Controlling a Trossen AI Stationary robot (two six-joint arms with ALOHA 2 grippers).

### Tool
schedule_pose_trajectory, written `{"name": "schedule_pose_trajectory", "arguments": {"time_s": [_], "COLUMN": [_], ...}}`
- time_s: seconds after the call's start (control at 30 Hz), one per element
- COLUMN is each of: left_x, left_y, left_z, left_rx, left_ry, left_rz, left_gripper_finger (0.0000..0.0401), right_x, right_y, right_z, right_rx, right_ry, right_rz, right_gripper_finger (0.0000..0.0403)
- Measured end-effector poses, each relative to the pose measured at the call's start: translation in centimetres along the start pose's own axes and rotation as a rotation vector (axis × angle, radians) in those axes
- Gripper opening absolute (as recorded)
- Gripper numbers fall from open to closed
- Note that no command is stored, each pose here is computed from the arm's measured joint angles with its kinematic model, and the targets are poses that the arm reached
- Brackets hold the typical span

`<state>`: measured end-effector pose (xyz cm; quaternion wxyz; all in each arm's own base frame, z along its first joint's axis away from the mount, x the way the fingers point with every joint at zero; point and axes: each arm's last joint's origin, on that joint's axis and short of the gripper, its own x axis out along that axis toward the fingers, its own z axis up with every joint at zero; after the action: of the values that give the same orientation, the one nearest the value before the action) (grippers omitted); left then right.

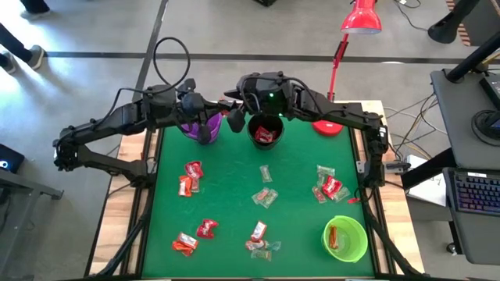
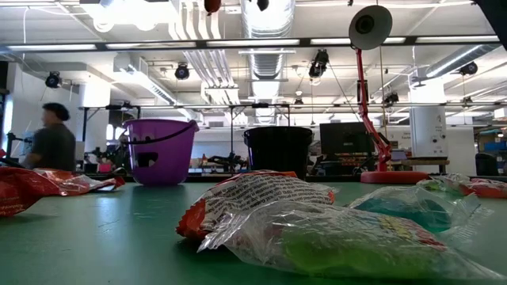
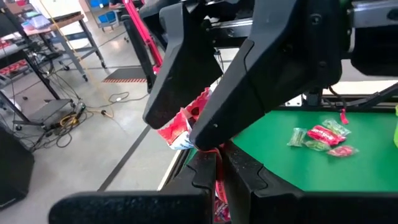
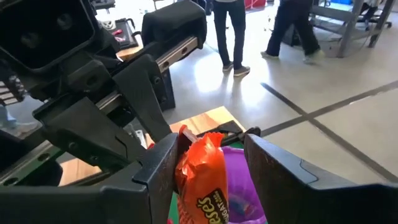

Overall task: Sort candy
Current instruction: Put the orange chocolate into the green bucket

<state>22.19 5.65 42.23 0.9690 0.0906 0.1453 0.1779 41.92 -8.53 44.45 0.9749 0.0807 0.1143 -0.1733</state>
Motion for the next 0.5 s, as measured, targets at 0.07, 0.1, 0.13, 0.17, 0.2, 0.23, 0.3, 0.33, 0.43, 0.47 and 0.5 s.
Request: {"name": "schedule_pose_trajectory", "arguments": {"time_s": [0.07, 0.1, 0.13, 0.17, 0.2, 0.23, 0.3, 0.33, 0.43, 0.47, 0.5], "left_x": [0.0, -0.01, -0.06, -0.12, -0.23, -0.33, -0.46, -0.53, -0.55, -0.55, -0.55], "left_y": [0.02, 0.03, 0.06, 0.09, 0.15, 0.2, 0.27, 0.3, 0.31, 0.32, 0.32], "left_z": [-0.01, -0.02, -0.01, 0.02, 0.15, 0.29, 0.51, 0.61, 0.6, 0.59, 0.6], "left_rx": [0.006, 0.006, 0.006, 0.009, 0.012, 0.014, 0.023, 0.025, 0.026, 0.028, 0.029], "left_ry": [0.003, 0.004, 0.003, 0.003, 0.002, -0.001, -0.007, -0.009, -0.006, -0.004, -0.005], "left_rz": [0.009, 0.012, 0.018, 0.026, 0.032, 0.033, 0.036, 0.037, 0.038, 0.039, 0.04], "left_gripper_finger": [0.0, 0.0, 0.0, 0.0, 0.0, 0.0, 0.0, 0.0, 0.0, 0.0, 0.0], "right_x": [0.0, 0.0, 0.0, 0.0, 0.0, 0.0, -0.02, -0.02, -0.02, -0.02, -0.02], "right_y": [-0.02, -0.02, -0.04, -0.04, -0.03, -0.01, 0.0, 0.01, 0.04, 0.04, 0.05], "right_z": [-0.12, -0.16, -0.16, -0.16, -0.14, -0.12, -0.13, -0.12, -0.16, -0.17, -0.17], "right_rx": [0.0, 0.003, 0.008, 0.014, 0.016, 0.016, 0.017, 0.019, 0.018, 0.018, 0.018], "right_ry": [0.013, 0.016, 0.017, 0.016, 0.015, 0.013, 0.015, 0.015, 0.018, 0.019, 0.019], "right_rz": [-0.001, -0.002, -0.002, -0.001, 0.001, 0.002, 0.006, 0.007, 0.009, 0.011, 0.013], "right_gripper_finger": [0.0183, 0.0183, 0.0183, 0.0183, 0.0183, 0.0183, 0.0181, 0.0178, 0.016, 0.015, 0.0137]}}
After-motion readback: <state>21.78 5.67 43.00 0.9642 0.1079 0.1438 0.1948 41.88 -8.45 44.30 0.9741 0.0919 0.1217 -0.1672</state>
